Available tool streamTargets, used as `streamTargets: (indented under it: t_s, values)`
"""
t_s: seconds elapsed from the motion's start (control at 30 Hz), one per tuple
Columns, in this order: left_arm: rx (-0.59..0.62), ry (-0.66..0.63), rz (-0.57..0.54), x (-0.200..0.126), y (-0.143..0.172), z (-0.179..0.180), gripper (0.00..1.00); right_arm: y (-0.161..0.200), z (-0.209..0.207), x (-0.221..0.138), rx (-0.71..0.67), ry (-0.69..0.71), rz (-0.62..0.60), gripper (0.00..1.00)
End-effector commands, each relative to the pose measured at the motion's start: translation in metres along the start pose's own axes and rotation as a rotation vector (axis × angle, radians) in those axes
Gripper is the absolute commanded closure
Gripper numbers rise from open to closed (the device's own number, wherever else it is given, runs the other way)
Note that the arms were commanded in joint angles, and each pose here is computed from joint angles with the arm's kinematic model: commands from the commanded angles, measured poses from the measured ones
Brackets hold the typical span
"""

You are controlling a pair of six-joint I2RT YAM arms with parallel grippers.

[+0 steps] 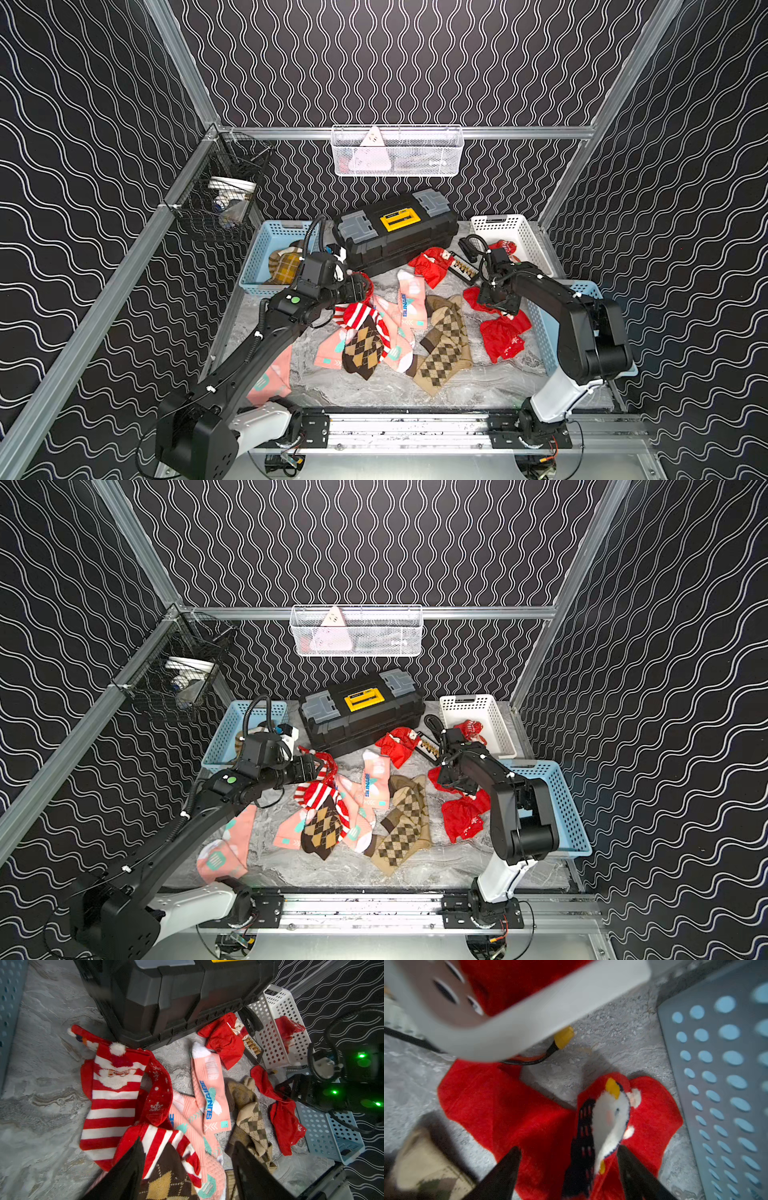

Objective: Sort the socks into the basket by color
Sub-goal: Pick up the sock at the center of the board.

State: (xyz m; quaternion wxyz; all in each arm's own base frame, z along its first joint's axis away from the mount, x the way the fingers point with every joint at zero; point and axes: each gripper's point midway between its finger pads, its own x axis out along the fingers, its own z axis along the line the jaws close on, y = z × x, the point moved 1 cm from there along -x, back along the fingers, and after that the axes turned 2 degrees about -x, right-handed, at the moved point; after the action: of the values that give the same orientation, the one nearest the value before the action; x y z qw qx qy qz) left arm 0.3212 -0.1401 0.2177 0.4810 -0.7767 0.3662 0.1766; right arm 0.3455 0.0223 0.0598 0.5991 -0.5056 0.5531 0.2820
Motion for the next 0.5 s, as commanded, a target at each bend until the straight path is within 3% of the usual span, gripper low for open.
streamTargets:
  t_s: [0.0, 0.07, 0.17, 0.47]
  values:
    - [-0.004, 0.008, -0.013, 0.0, 0.0, -0.001, 0.3, -0.003, 0.006, -0.002, 0.026, -0.034, -0.011, 0.56]
    - [-0.005, 0.009, -0.014, -0.001, 0.001, -0.001, 0.3, 0.006, 0.004, -0.002, 0.022, -0.04, 0.001, 0.78]
    - [-0.006, 0.005, -0.01, 0.001, 0.003, 0.0, 0.3, 0.004, 0.002, -0.011, 0.019, -0.047, -0.007, 0.98]
    - [0.011, 0.012, -0.004, 0.005, 0.005, -0.005, 0.3, -0.01, 0.002, -0.068, 0.028, -0.143, -0.087, 1.0]
